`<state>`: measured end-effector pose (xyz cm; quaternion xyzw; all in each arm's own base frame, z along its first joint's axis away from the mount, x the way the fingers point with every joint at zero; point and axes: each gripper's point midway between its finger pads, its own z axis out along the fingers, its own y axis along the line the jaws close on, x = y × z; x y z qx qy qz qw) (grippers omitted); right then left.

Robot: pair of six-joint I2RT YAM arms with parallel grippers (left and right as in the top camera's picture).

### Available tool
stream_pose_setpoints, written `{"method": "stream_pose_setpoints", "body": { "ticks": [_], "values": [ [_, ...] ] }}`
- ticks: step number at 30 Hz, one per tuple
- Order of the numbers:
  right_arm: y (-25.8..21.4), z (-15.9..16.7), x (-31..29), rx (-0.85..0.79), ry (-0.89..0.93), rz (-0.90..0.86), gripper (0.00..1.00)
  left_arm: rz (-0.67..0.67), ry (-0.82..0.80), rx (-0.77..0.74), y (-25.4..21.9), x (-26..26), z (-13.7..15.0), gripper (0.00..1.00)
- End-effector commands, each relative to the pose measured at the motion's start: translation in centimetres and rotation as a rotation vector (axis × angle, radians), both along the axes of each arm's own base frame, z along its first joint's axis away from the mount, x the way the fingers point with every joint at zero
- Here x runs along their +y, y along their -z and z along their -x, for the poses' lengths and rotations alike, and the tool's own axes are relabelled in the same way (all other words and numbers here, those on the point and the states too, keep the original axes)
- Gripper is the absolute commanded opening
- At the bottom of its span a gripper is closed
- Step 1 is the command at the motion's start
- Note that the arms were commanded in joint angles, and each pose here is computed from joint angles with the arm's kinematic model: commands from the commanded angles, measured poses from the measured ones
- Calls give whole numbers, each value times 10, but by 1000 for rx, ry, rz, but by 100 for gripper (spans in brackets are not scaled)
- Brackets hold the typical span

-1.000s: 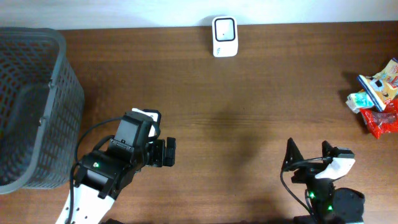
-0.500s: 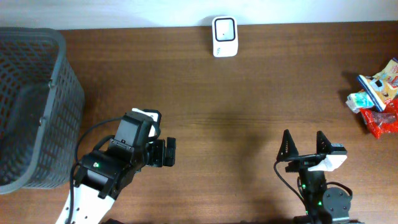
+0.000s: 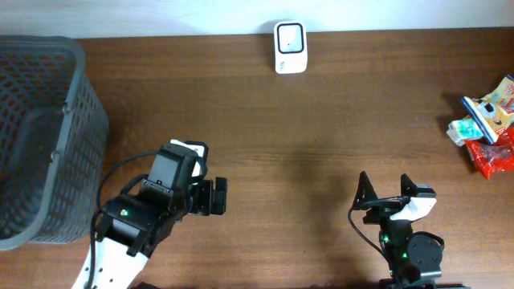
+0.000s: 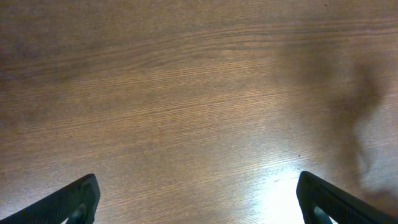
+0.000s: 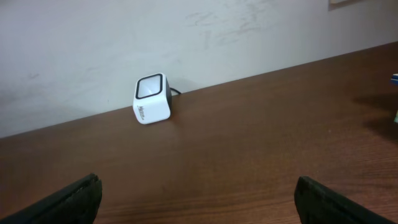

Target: Scan the item barcode

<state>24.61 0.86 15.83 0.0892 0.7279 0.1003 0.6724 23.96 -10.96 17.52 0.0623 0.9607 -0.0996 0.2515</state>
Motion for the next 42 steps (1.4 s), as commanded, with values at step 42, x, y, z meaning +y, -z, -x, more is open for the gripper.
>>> {"method": "stream_pose_setpoints", "body": {
  "ticks": [42],
  "values": [
    [2, 0, -2, 1, 11, 7, 99, -126, 195, -288, 1, 16, -16, 99]
  ]
}}
